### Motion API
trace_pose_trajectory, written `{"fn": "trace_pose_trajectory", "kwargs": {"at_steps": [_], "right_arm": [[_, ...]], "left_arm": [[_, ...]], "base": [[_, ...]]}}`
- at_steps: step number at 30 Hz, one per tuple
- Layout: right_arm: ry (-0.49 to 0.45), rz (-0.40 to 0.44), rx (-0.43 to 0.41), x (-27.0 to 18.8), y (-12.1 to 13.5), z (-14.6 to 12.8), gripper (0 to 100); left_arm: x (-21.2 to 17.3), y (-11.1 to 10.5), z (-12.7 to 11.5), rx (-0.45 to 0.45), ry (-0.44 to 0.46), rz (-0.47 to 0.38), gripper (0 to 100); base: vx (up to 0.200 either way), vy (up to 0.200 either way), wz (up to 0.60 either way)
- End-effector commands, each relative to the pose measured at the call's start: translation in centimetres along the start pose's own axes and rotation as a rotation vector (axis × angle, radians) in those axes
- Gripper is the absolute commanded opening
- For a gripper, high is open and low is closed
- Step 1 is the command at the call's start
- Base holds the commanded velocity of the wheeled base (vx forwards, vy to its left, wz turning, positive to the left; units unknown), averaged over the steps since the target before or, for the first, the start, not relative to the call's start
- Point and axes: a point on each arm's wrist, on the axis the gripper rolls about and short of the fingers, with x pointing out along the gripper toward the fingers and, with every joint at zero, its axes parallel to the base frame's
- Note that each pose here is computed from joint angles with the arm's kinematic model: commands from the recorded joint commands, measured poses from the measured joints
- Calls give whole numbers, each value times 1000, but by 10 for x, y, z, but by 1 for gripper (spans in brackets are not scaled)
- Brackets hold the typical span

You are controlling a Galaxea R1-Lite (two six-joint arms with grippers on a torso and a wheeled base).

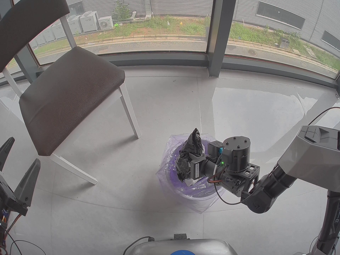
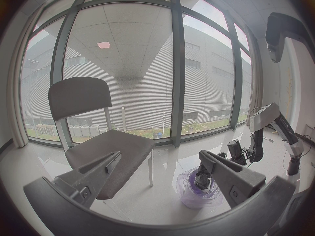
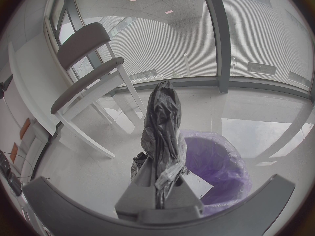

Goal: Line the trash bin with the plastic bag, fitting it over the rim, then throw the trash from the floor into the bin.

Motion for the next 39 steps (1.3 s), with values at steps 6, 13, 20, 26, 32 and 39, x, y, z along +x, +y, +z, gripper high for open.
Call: {"fn": "trace_pose_trajectory", "kwargs": {"at_steps": [6, 13, 20, 26, 32, 39], "right_arm": [[67, 1, -23, -19, 0, -13, 0], [88, 16, -36, -39, 3, -14, 0], [90, 37, -43, -48, 10, -13, 0], [95, 51, -52, -61, 18, -14, 0], [102, 56, -51, -64, 19, -21, 0], [83, 57, -52, -55, 20, -32, 0]], "left_arm": [[-2, -1, -2, 3, -9, -10, 100], [-2, -1, -2, 3, -9, -10, 100], [-2, -1, -2, 3, -12, -11, 100], [-2, -1, -2, 3, -14, -11, 100], [-2, 0, -1, 3, -18, -12, 100], [-3, 0, 0, 3, -26, -10, 100]], "base": [[0, 0, 0], [0, 0, 0], [0, 0, 0], [0, 0, 0], [0, 0, 0], [0, 0, 0]]}}
